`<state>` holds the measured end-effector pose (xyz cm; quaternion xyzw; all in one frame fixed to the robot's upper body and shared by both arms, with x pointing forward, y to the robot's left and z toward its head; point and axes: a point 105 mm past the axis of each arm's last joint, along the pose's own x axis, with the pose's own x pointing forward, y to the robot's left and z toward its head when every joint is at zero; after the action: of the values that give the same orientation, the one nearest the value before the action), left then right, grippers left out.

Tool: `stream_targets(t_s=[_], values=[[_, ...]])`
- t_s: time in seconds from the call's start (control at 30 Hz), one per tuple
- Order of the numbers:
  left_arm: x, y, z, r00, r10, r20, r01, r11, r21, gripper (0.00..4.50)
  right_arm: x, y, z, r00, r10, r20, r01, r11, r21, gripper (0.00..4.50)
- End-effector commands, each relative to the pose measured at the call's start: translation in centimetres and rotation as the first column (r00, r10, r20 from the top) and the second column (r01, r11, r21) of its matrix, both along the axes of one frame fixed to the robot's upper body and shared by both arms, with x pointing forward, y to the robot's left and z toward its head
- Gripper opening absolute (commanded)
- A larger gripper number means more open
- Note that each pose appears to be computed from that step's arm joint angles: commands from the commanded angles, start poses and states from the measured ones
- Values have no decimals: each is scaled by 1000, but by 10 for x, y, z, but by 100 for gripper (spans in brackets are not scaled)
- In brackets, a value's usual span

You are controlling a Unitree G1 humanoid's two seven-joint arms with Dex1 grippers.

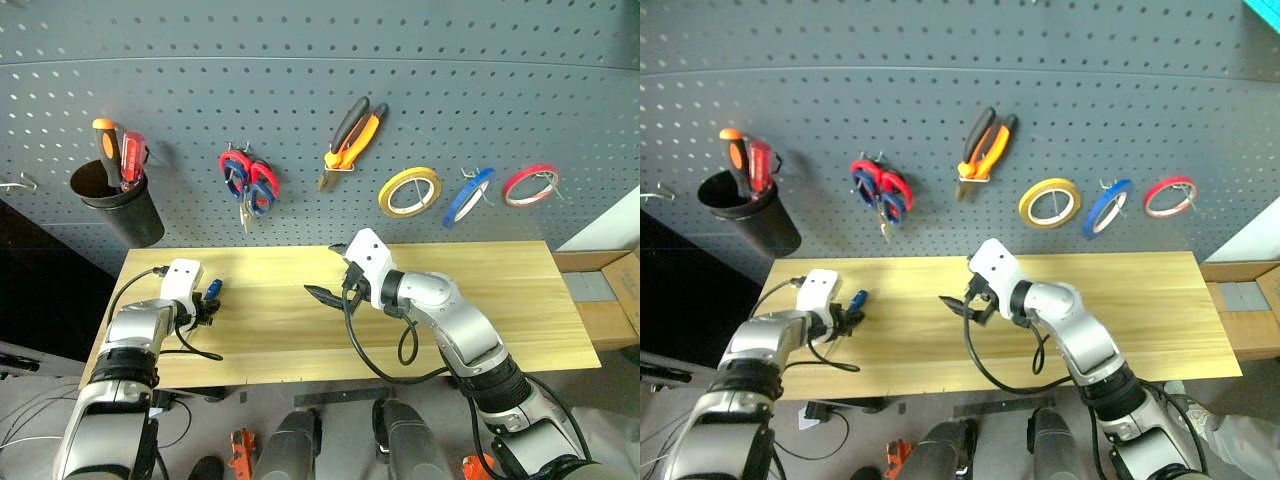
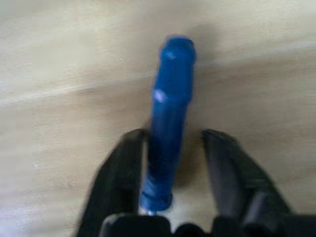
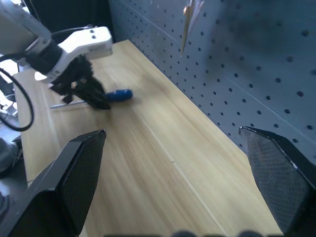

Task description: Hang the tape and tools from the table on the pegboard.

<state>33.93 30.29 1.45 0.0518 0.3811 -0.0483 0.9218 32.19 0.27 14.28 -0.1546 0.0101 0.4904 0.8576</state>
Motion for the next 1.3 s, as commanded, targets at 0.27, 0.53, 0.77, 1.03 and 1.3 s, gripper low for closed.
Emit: stream_targets(t_s=[0.27,0.53,0.77,1.03,1.3], values=[[-48,-34,107,915,-123,385,166,983,-83,45,-41,-1,74,925,367,99,-380,900,215,450],[-90,-53,239,443,-36,896,319,940,-121,45,-46,9,105,864,465,194,-500,837,221,450],[-96,-31,351,49,-28,998,198,980,17,45,-43,18,116,832,496,248,-546,811,212,450],[-66,-3,374,-34,-145,989,-78,987,142,45,-37,21,123,840,465,281,-530,815,234,450],[-20,9,336,25,-87,996,-53,995,89,45,-19,25,154,898,298,323,-411,832,374,450]])
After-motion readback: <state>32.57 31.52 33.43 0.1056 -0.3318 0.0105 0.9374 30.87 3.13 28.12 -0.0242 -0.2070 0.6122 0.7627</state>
